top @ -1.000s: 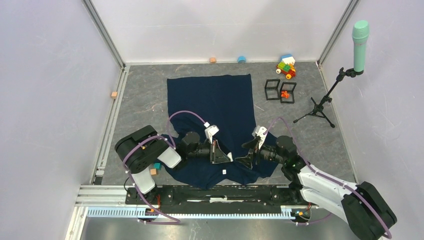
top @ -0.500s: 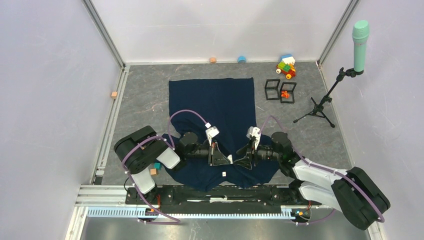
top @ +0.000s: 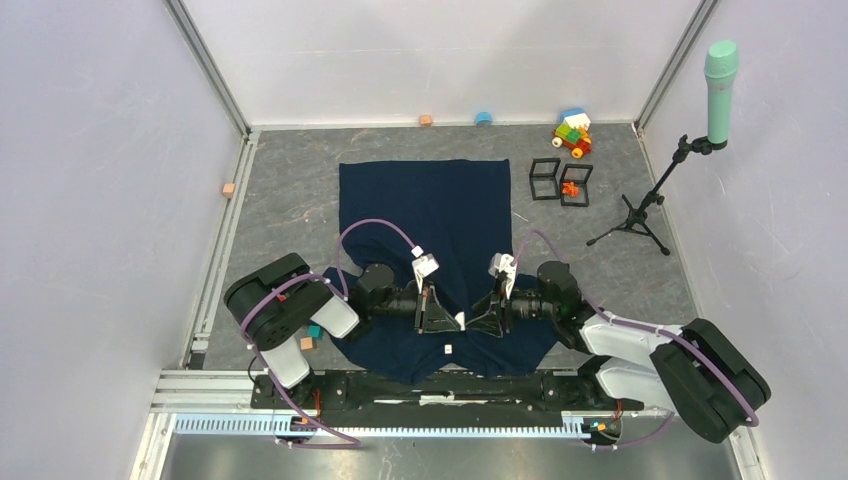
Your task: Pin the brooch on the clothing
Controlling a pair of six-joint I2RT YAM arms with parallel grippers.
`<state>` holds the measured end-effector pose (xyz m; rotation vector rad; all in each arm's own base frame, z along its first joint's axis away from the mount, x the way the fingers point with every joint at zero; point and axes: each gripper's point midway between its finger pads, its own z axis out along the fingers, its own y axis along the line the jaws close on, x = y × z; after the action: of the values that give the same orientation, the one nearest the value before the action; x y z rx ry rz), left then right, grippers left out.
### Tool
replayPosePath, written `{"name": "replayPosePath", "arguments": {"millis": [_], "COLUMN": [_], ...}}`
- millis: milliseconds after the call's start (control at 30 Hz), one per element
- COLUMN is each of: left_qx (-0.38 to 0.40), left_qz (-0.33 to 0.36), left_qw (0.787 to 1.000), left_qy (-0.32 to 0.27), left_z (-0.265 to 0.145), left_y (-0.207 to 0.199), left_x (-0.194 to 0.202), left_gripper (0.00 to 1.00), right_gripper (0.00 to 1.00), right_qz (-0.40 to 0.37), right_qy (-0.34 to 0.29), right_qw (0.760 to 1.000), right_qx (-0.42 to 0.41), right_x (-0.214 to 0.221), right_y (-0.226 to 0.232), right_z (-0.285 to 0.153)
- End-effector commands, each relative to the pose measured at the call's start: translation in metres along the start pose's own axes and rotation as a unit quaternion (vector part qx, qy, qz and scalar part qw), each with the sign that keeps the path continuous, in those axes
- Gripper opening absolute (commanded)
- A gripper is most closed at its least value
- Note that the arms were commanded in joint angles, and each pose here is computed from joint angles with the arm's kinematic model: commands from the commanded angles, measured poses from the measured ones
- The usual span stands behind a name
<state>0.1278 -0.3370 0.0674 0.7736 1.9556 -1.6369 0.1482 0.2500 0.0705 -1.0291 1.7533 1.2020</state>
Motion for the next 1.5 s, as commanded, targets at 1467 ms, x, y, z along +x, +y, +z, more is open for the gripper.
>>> {"name": "replayPosePath", "arguments": {"millis": [1467], "left_qx": [0.017], "left_qz": [0.052], "left_qw": [0.998], "left_qy": [-0.021], "left_z": [-0.001], "left_y": [-0.011], "left_x": [-0.013], "left_gripper": [0.02], "right_gripper": [0.08], "right_qz": [0.075], "right_qy": [0.001], "right_qw": [0.987], "right_qx": [0.142], "right_x": [-0.007], "right_y": [-0.061], "right_z": [0.011]}}
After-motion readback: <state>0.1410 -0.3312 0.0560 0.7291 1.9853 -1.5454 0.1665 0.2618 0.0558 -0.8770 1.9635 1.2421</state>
